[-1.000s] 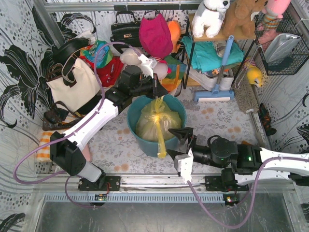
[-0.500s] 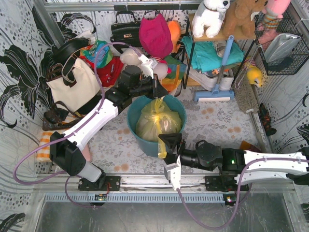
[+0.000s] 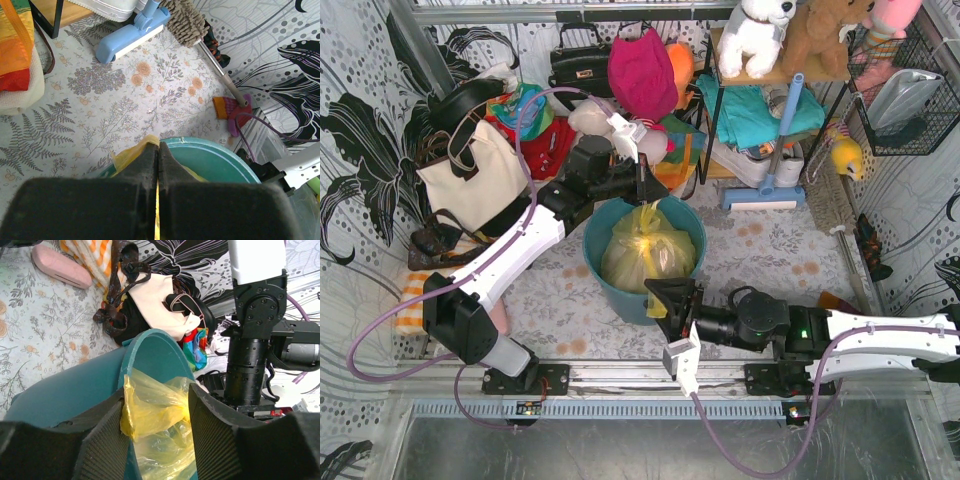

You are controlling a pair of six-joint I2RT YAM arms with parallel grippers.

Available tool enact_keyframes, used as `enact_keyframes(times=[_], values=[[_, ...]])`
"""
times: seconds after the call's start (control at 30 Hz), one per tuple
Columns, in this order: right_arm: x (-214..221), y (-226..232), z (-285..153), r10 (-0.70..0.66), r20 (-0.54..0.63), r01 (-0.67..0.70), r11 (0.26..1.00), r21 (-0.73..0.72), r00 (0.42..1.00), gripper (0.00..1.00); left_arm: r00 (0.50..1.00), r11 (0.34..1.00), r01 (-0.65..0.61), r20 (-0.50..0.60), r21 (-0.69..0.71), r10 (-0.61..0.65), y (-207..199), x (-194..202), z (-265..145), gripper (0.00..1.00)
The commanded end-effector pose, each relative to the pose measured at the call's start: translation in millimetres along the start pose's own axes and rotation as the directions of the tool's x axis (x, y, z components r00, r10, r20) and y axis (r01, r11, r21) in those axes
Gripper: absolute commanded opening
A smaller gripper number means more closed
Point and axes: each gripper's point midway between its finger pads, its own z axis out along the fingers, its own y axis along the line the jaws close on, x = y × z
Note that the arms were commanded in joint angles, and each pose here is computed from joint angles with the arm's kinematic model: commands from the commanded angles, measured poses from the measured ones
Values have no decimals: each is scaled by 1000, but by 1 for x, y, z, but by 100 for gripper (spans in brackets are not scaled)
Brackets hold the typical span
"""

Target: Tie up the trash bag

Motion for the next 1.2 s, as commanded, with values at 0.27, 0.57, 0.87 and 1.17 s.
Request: enact_keyframes(times=[0.27, 0.57, 0.87, 1.17], values=[[-8, -24, -13, -36, 21, 34, 997, 71, 999, 29, 1000, 1000, 7, -10, 11, -7, -3, 2, -4, 0], [-7, -12, -10, -3, 27, 2, 1000, 25, 1000, 0, 1000, 1000, 12, -12, 16, -12, -3, 3, -3, 0], [-19, -43, -10, 392, 154, -417, 883, 213, 907, 0, 995, 998, -33, 89, -46, 37, 1, -20, -11, 0], [23, -74, -13, 917, 271, -871, 138, 471, 292, 0, 954, 985, -94, 268, -146, 131, 10, -49, -30, 0]])
